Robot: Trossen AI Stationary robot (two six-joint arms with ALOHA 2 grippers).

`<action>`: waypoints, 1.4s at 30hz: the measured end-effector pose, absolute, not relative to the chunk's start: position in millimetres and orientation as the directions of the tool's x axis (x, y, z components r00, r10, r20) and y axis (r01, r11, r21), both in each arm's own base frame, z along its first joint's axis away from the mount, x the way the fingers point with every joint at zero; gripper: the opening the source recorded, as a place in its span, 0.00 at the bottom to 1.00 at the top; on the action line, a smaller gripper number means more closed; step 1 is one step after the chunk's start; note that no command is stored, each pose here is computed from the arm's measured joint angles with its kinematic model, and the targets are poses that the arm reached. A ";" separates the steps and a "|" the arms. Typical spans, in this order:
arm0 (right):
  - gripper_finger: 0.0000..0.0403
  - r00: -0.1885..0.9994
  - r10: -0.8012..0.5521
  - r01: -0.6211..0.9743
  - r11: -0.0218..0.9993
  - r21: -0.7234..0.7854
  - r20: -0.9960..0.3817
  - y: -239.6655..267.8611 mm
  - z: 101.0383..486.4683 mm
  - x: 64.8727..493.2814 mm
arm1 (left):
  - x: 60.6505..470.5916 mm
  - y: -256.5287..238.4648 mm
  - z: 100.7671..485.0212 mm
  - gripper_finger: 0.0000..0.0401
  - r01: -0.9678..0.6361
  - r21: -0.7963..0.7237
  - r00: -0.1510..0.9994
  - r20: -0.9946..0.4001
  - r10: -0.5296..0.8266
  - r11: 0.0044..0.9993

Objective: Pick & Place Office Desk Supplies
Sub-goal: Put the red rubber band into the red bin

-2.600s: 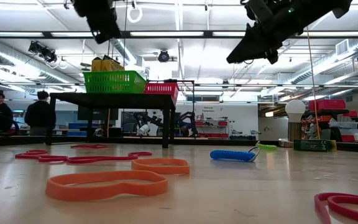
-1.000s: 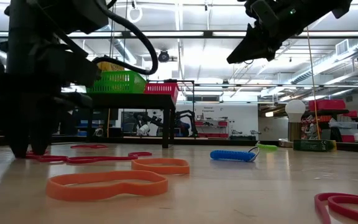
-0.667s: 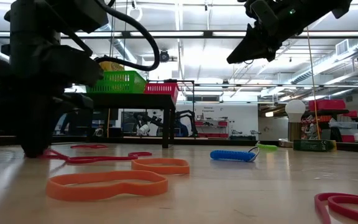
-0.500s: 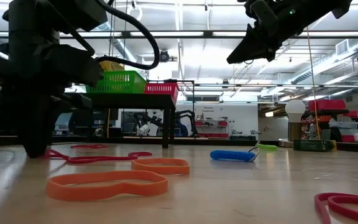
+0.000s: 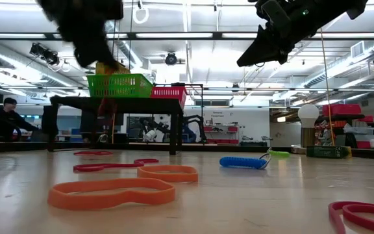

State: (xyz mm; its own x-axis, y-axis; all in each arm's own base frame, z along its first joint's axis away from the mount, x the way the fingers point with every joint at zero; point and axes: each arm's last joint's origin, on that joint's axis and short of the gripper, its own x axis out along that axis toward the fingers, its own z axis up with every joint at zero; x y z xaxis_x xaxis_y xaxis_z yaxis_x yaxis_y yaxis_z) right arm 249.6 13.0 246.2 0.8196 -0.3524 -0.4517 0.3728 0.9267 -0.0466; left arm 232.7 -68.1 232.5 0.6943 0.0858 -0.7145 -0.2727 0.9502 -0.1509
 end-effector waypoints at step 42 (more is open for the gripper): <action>0.04 0.779 -0.456 0.523 0.852 0.043 -0.430 3.6 246.9 249.0 | 281.5 185.8 297.1 0.05 -0.769 0.051 0.575 -0.382 0.723 0.638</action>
State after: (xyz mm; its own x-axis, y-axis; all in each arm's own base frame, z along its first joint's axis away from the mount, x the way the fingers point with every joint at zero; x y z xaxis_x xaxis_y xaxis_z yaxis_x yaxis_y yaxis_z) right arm 249.0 3.6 246.9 0.7790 -0.4563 -0.4301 0.5225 0.8515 0.0430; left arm 281.5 185.8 297.1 0.5750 0.7235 -0.3821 -0.7687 0.6376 0.0506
